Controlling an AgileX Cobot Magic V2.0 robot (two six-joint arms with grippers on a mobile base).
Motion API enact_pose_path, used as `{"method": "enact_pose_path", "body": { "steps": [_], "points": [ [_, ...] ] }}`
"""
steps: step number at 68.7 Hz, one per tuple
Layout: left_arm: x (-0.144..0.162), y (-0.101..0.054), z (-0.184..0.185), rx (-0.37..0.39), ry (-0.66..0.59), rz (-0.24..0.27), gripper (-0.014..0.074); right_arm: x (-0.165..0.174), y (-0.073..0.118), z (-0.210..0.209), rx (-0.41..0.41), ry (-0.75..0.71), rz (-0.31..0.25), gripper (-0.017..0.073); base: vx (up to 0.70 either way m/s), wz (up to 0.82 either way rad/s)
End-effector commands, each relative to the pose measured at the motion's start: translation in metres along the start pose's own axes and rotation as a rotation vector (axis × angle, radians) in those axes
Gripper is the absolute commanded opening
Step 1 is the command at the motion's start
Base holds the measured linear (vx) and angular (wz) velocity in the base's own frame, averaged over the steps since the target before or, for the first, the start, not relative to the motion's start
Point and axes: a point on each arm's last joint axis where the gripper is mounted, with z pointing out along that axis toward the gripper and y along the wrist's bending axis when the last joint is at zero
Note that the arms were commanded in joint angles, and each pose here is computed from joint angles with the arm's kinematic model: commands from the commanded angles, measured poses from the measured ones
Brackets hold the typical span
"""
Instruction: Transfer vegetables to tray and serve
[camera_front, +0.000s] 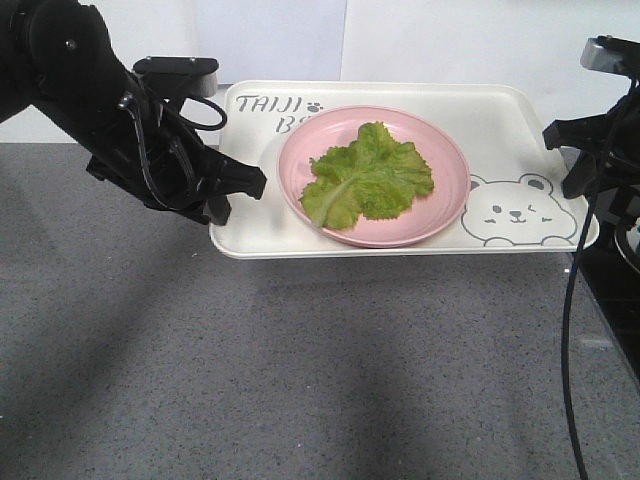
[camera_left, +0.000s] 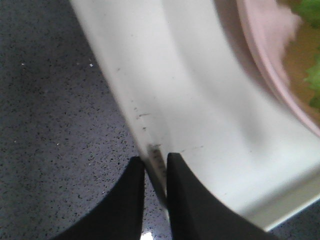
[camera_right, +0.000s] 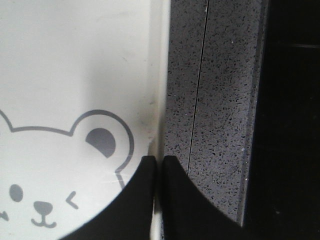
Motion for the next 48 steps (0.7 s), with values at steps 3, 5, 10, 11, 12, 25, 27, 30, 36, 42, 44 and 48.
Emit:
{"method": "enact_pose_path", "body": {
  "steps": [3, 5, 10, 11, 12, 25, 27, 30, 36, 42, 44, 48],
  "points": [
    [-0.0057, -0.0173, -0.0307, 0.091, -0.141, 0.034, -0.0006, 0.0005, 0.0177, -0.0291, -0.078, -0.071, -0.010, -0.0006, 0.00, 0.00],
    [-0.0057, -0.0173, -0.0307, 0.091, -0.141, 0.034, -0.0006, 0.0005, 0.0177, -0.0291, -0.078, -0.071, -0.010, -0.0006, 0.00, 0.00],
    [-0.0057, -0.0173, -0.0307, 0.091, -0.141, 0.034, -0.0006, 0.0005, 0.0177, -0.0291, -0.078, -0.071, -0.010, -0.0006, 0.00, 0.00],
    [-0.0057, -0.0173, -0.0307, 0.091, -0.141, 0.034, -0.0006, 0.0005, 0.0177, -0.0291, -0.078, -0.071, -0.010, -0.0006, 0.00, 0.00],
    [-0.0057, -0.0173, -0.0307, 0.091, -0.141, 0.034, -0.0006, 0.0005, 0.0177, -0.0291, -0.078, -0.071, -0.010, -0.0006, 0.00, 0.00],
    [-0.0057, -0.0173, -0.0307, 0.091, -0.141, 0.034, -0.0006, 0.0005, 0.0177, -0.0291, -0.078, -0.071, -0.010, -0.0006, 0.00, 0.00],
    [-0.0057, -0.0173, -0.0307, 0.091, -0.141, 0.034, -0.0006, 0.0005, 0.0177, -0.0291, -0.078, -0.071, -0.010, -0.0006, 0.00, 0.00],
    [-0.0057, -0.0173, -0.0307, 0.091, -0.141, 0.034, -0.0006, 0.0005, 0.0177, -0.0291, -0.078, -0.071, -0.010, -0.0006, 0.00, 0.00],
    [-0.0057, -0.0173, -0.0307, 0.091, -0.141, 0.034, -0.0006, 0.0005, 0.0177, -0.0291, -0.078, -0.071, -0.010, -0.0006, 0.00, 0.00],
    [-0.0063, -0.0173, -0.0308, 0.092, -0.148, 0.034, -0.0006, 0.0005, 0.0177, -0.0291, -0.078, -0.071, -0.010, -0.0006, 0.00, 0.00],
    [-0.0070, -0.0174, -0.0309, 0.092, -0.156, 0.033, -0.0006, 0.0005, 0.0177, -0.0291, -0.078, -0.071, -0.010, -0.0006, 0.00, 0.00],
    [-0.0128, -0.0179, -0.0320, 0.098, -0.221, 0.028, -0.0006, 0.0005, 0.0177, -0.0291, -0.078, -0.071, -0.010, -0.0006, 0.00, 0.00]
  ]
}}
